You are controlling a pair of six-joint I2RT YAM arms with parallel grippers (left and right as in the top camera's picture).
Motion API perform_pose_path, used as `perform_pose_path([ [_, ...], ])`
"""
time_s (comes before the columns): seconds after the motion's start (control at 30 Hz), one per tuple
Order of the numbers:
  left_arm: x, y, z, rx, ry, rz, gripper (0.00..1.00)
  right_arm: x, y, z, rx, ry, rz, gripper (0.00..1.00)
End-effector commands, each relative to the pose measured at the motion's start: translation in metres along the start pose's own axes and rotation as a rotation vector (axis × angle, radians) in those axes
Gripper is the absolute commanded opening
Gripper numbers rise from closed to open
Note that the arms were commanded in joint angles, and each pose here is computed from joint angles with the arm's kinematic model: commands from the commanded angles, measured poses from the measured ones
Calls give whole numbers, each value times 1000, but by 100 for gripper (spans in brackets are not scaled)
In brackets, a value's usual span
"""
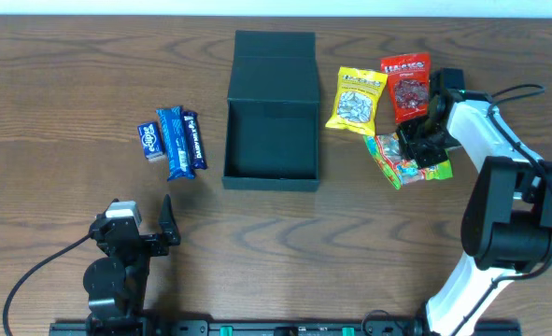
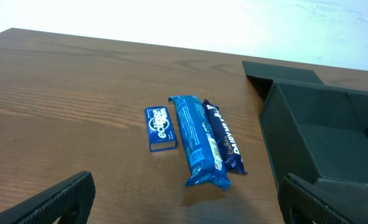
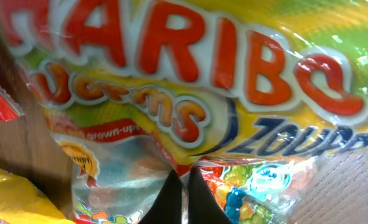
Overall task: Pack container
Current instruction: 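Reach right gripper to the green Haribo bag and grasp it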
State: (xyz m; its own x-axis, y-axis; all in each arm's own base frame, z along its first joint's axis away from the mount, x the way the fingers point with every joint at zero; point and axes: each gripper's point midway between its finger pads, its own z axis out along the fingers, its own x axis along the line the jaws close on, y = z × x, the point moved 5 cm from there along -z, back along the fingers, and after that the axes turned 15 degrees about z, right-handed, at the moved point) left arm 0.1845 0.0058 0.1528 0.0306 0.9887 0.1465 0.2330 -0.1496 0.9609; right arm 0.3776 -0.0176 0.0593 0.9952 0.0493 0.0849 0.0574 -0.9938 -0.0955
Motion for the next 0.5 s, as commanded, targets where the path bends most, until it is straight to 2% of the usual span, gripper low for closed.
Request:
perform_pose_path([
  [0.0, 0, -11, 3, 30, 4, -3, 95, -10, 11, 19, -18, -72, -19, 1],
  [0.27, 0, -11, 3, 30, 4, -3, 95, -26, 8, 10, 7, -145, -190, 1],
  [0.47, 0, -11, 3, 30, 4, -3, 95, -22, -4, -24, -2, -71, -455, 1],
])
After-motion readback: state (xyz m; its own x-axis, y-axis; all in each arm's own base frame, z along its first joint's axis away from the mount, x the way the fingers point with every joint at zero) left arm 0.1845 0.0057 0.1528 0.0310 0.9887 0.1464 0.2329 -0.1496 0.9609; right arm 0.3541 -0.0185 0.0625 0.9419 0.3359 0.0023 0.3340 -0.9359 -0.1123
